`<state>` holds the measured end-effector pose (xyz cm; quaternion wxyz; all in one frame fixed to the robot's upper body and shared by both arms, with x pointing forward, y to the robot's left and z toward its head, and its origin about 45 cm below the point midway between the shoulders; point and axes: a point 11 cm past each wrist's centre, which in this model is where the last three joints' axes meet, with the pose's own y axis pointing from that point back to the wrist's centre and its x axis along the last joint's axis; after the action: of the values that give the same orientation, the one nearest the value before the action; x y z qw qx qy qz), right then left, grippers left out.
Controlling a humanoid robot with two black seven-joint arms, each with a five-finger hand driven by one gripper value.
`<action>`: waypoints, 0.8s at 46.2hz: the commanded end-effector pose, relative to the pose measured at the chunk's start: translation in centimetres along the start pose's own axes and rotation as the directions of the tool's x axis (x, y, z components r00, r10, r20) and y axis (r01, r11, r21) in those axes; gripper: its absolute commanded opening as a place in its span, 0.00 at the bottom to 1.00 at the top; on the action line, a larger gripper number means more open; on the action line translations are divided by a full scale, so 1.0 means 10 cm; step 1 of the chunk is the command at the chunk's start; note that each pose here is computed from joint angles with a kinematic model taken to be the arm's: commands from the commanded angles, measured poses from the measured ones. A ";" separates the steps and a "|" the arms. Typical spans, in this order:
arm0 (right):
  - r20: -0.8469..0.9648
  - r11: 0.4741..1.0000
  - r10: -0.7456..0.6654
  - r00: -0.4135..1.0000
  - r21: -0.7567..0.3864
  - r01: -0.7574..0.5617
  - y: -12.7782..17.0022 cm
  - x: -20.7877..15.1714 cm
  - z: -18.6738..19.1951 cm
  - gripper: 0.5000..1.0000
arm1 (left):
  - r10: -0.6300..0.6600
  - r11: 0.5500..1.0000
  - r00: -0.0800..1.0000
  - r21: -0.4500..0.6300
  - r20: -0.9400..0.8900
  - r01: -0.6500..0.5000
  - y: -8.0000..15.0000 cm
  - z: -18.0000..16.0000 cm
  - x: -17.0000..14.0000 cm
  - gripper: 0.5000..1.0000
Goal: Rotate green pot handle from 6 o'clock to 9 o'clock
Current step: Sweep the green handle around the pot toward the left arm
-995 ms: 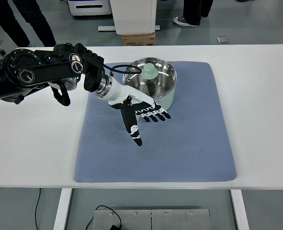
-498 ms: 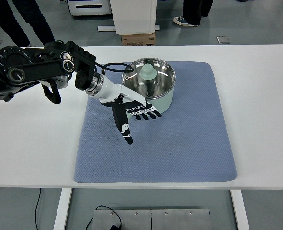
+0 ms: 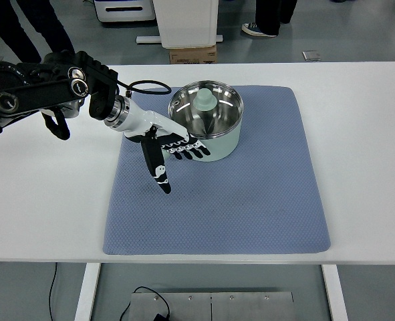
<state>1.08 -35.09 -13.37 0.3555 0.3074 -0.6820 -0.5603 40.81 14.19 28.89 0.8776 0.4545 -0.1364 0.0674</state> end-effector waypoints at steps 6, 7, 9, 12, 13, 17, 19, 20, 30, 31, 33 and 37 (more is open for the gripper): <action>0.000 1.000 0.000 1.000 -0.001 0.000 0.00 0.00 0.00 1.00 | 0.001 1.000 1.000 0.029 -0.003 -0.001 0.03 -0.10 -0.01 1.00; 0.000 1.000 0.000 1.000 0.001 0.000 0.00 0.00 0.00 1.00 | 0.006 0.999 1.000 0.031 -0.004 -0.005 0.05 -0.11 0.01 1.00; 0.000 1.000 0.000 1.000 -0.001 0.000 0.00 0.00 0.00 1.00 | 0.009 0.999 1.000 0.036 -0.008 -0.009 0.06 -0.14 0.01 1.00; 0.000 1.000 0.000 1.000 0.001 0.000 0.00 0.00 0.00 1.00 | 0.010 0.999 1.000 0.045 -0.009 -0.010 0.08 -0.17 0.01 1.00; 0.000 1.000 0.000 1.000 -0.001 0.000 0.00 0.00 0.00 1.00 | 0.012 0.999 1.000 0.047 -0.008 -0.012 0.08 -0.17 0.02 1.00; 0.000 1.000 0.000 1.000 -0.001 0.000 0.00 0.00 0.00 1.00 | 0.020 0.998 1.000 0.054 -0.011 -0.019 0.10 -0.21 0.04 1.00; 0.000 1.000 0.000 1.000 0.001 0.000 0.00 0.00 0.00 1.00 | 0.022 0.998 1.000 0.055 -0.012 -0.021 0.10 -0.21 0.05 1.00; 0.000 1.000 0.000 1.000 -0.001 0.000 0.00 0.00 0.00 1.00 | 0.023 0.998 1.000 0.056 -0.013 -0.023 0.11 -0.22 0.05 1.00; 0.000 1.000 0.000 1.000 -0.001 0.000 0.00 0.00 0.00 1.00 | 0.064 0.994 0.997 0.095 -0.037 -0.060 0.22 -0.40 0.14 1.00; 0.000 1.000 0.000 1.000 0.001 0.000 0.00 0.00 0.00 1.00 | 0.071 0.993 0.997 0.099 -0.040 -0.067 0.23 -0.41 0.16 1.00; 0.000 1.000 0.000 1.000 0.001 0.000 0.00 0.00 0.00 1.00 | 0.085 0.991 0.995 0.105 -0.044 -0.080 0.25 -0.44 0.20 1.00; 0.000 1.000 0.000 1.000 0.001 0.000 0.00 0.00 0.00 1.00 | 0.101 0.989 0.994 0.114 -0.051 -0.095 0.29 -0.48 0.24 1.00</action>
<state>1.09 -35.08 -13.37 0.3554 0.3076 -0.6821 -0.5603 43.08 19.44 29.15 0.8514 0.4924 -0.1303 0.1256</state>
